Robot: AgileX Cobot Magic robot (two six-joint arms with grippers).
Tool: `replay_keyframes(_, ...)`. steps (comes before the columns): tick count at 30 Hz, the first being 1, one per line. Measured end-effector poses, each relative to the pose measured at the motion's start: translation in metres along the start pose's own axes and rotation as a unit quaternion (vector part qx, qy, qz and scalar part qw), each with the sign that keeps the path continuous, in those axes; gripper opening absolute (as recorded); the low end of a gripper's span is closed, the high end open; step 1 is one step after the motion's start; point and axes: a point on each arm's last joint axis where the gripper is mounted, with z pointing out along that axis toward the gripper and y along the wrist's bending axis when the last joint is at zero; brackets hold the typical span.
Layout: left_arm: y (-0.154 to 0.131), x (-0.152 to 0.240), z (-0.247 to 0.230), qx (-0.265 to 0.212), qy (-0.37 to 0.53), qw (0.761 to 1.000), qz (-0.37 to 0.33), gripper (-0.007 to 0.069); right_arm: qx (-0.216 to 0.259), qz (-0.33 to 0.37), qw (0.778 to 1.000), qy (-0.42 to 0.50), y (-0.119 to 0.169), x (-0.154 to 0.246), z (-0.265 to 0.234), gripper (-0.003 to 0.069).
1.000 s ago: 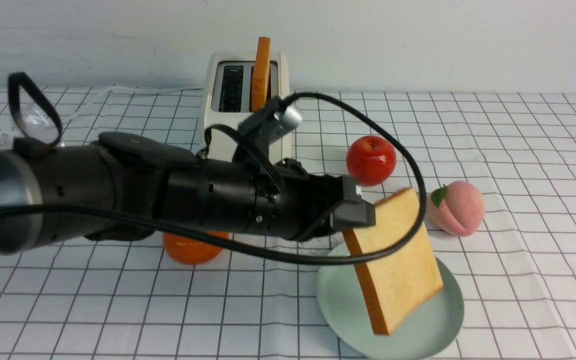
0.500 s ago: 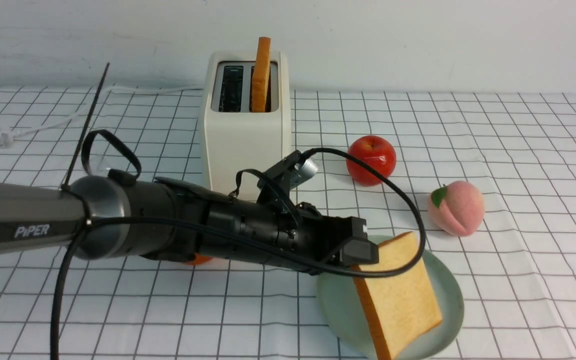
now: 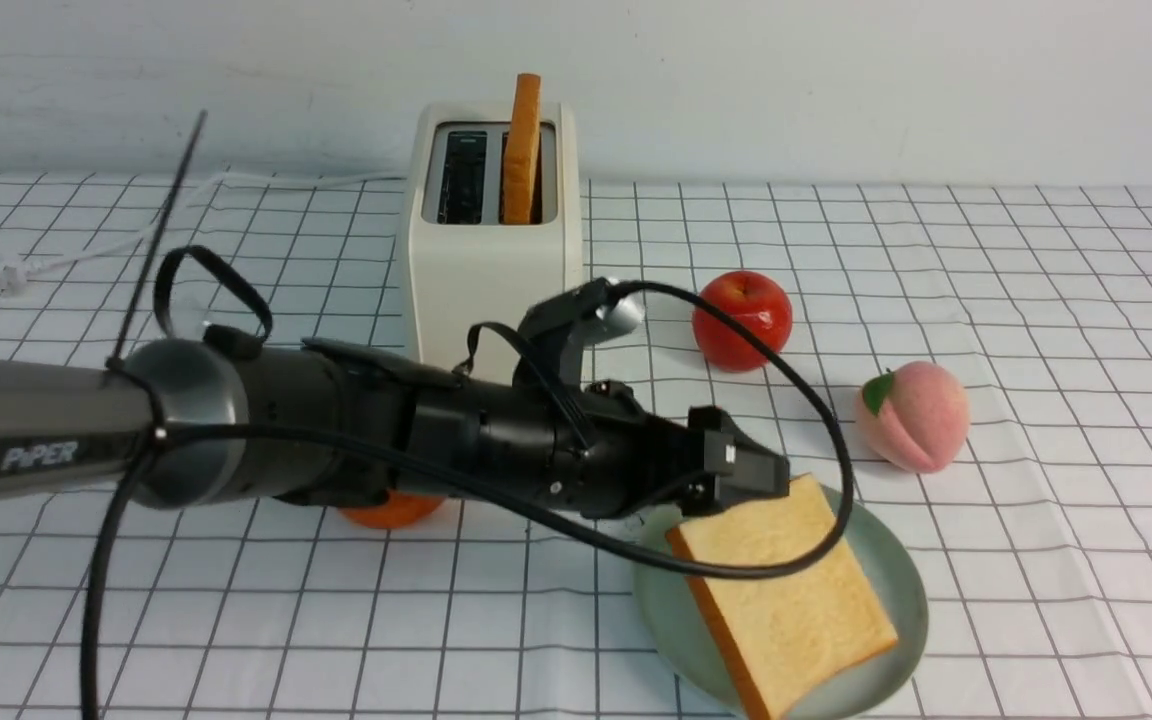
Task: Take toasted bread from bread machine on white checkered table place on plate.
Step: 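Place the slice of bread on the plate with the left gripper, then grasp the toast slice in the toaster and pull it up out of the slot with the right gripper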
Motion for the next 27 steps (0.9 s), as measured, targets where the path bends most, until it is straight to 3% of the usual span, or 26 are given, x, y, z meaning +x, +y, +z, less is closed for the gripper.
replay_keyframes(4, -0.019, -0.02, -0.028, -0.027, -0.053, 0.997, 0.052, 0.0646, 0.0, 0.0, 1.0, 0.0, 0.0, 0.0, 0.0, 0.0035)
replay_keyframes(8, -0.045, -0.04, -0.068, -0.052, -0.112, 0.986, 0.112, 0.0519, 0.0, 0.0, 1.0, 0.001, 0.0, 0.0, 0.0, 0.0035)
replay_keyframes(10, -0.06, -0.046, -0.089, -0.053, -0.14, 0.979, 0.14, 0.0381, -0.001, 0.0, 1.0, 0.003, 0.0, 0.001, 0.0, 0.0035)
replay_keyframes(12, -0.082, -0.05, -0.12, -0.046, -0.17, 0.969, 0.173, 0.0162, -0.003, 0.0, 1.0, 0.011, 0.0, 0.002, 0.0, 0.0035)
replay_keyframes(14, -0.09, -0.049, -0.133, -0.043, -0.181, 0.964, 0.188, 0.0078, -0.004, 0.0, 1.0, 0.018, 0.001, 0.003, 0.0, 0.0035)
replay_keyframes(15, -0.101, -0.046, -0.153, -0.041, -0.197, 0.957, 0.207, -0.0001, -0.006, 0.001, 1.0, 0.029, 0.001, 0.005, 0.001, 0.0035)
replay_keyframes(22, -0.116, -0.019, -0.217, -0.079, -0.257, 0.934, 0.233, -0.0013, -0.008, 0.013, 0.996, 0.085, -0.003, 0.009, 0.014, 0.0035)
replay_keyframes(27, -0.112, -0.001, -0.25, -0.143, -0.318, 0.897, 0.273, -0.0013, -0.017, 0.036, 0.992, 0.123, -0.006, 0.01, 0.026, 0.0035)
